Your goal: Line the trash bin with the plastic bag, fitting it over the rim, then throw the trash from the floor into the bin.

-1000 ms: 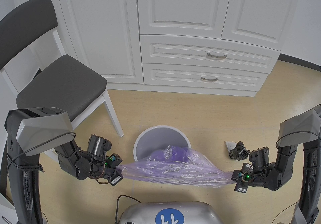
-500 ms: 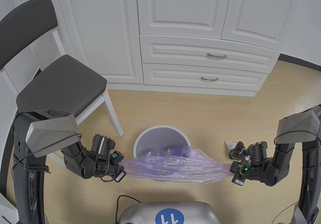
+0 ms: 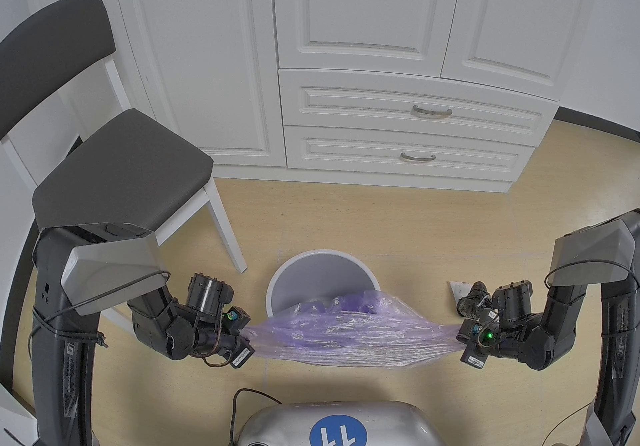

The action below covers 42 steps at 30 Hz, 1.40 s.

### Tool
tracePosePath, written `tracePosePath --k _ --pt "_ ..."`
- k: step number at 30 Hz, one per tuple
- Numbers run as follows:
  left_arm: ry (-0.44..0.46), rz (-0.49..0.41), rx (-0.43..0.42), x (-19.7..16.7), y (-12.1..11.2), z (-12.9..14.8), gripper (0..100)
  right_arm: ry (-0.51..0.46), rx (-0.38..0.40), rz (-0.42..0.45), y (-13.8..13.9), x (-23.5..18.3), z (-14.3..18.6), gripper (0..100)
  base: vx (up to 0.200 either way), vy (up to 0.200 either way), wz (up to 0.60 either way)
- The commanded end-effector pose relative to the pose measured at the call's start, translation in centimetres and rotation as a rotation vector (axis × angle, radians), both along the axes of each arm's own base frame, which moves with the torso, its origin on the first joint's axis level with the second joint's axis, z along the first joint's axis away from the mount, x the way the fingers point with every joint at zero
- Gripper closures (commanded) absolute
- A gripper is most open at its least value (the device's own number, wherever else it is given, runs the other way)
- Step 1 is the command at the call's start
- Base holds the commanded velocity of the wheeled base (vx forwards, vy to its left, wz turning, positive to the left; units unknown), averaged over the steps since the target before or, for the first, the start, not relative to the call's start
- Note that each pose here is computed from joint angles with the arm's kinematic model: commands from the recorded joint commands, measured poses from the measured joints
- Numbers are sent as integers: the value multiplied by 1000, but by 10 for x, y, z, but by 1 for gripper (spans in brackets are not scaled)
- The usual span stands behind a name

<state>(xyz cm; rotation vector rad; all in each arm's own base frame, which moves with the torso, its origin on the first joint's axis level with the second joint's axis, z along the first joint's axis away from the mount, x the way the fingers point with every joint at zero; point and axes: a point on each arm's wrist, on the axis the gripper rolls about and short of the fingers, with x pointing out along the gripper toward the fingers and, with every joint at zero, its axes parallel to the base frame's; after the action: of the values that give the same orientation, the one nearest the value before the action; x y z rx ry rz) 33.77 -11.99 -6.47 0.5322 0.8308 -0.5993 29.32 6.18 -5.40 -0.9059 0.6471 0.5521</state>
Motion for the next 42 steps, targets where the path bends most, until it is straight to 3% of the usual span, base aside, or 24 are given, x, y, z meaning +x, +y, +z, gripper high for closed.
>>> tracePosePath --k 1,2,8,10,12,14,19,28,42 --pt "0 -3 -2 -1 0 1 100 7 6 4 0 -1 -1 100 0 0 0" --pt "-5 -3 -3 -1 0 1 100 8 18 13 0 -1 -1 0 0 0 0" --pt "-54 -7 -23 -3 -2 10 100 -4 62 43 -2 -3 3 0 0 0 0" --pt "-61 -10 -27 -4 -2 13 100 -20 110 76 -4 -2 4 0 0 0 0" --pt "-67 -12 -29 -5 -2 15 100 -53 234 173 -13 -1 8 0 0 0 0" --pt "-68 -13 -27 -5 -2 15 100 -71 300 220 -16 -2 13 0 0 0 0" --pt "-64 -13 -26 -5 -2 13 100 -114 353 219 -25 -1 27 0 0 0 0" --pt "-66 -7 -23 -4 -2 12 100 -159 584 339 -34 2 48 0 0 0 0" --pt "-52 -15 3 -3 3 7 100 -250 600 314 -52 3 69 0 0 0 0"
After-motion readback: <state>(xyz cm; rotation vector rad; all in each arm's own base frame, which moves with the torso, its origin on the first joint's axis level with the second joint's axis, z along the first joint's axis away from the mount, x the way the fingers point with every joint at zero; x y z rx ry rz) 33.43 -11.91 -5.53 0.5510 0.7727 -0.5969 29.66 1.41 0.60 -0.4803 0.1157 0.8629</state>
